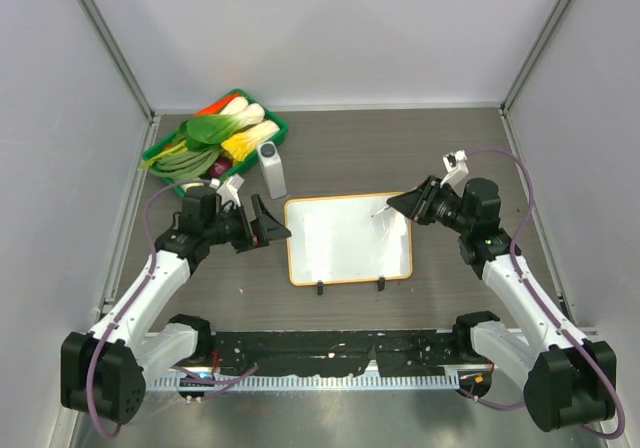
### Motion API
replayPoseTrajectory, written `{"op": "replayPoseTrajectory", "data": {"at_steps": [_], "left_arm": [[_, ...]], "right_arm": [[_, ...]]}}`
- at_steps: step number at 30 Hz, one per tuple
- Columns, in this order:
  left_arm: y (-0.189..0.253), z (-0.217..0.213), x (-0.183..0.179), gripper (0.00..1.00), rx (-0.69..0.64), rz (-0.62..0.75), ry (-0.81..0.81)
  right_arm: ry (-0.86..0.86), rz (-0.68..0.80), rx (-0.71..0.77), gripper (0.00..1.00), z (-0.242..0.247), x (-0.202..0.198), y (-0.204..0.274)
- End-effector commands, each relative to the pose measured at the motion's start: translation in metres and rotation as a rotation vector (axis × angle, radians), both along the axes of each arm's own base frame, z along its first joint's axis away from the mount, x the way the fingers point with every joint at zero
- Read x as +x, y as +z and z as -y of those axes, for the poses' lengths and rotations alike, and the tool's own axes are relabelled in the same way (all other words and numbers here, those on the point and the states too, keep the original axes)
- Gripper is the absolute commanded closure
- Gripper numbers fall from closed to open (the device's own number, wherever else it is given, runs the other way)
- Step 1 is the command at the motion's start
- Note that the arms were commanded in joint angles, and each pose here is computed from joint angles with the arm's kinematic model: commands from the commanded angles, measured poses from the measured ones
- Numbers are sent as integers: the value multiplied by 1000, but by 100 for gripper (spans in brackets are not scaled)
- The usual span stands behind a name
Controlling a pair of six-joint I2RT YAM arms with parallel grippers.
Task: Write a sentence on the whiteboard
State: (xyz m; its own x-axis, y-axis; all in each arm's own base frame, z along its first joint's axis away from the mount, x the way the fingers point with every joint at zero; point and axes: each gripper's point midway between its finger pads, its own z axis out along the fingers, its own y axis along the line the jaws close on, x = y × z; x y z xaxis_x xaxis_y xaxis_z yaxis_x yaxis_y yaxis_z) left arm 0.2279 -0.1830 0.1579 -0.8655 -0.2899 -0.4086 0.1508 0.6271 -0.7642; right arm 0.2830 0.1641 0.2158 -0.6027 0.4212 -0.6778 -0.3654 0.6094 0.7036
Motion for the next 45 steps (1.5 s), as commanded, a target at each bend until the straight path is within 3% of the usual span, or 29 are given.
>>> {"op": "replayPoseTrajectory", "data": {"at_steps": [1, 12, 26, 37, 45], "left_arm": [[10, 2, 8, 0, -26, 68, 3], [-19, 6, 17, 0, -49, 29, 31], [-19, 10, 14, 1, -81, 49, 20], [1, 24, 22, 5, -253, 207, -11], [-7, 30, 40, 12, -270, 259, -27]], "right_arm": [[7, 60, 13, 99, -1, 1, 4], [-7, 51, -40, 98, 3, 6, -10], [-17, 106, -107, 99, -17, 4, -6], [7, 120, -92, 99, -31, 3, 1], [47, 135, -69, 99, -41, -5, 9]]}}
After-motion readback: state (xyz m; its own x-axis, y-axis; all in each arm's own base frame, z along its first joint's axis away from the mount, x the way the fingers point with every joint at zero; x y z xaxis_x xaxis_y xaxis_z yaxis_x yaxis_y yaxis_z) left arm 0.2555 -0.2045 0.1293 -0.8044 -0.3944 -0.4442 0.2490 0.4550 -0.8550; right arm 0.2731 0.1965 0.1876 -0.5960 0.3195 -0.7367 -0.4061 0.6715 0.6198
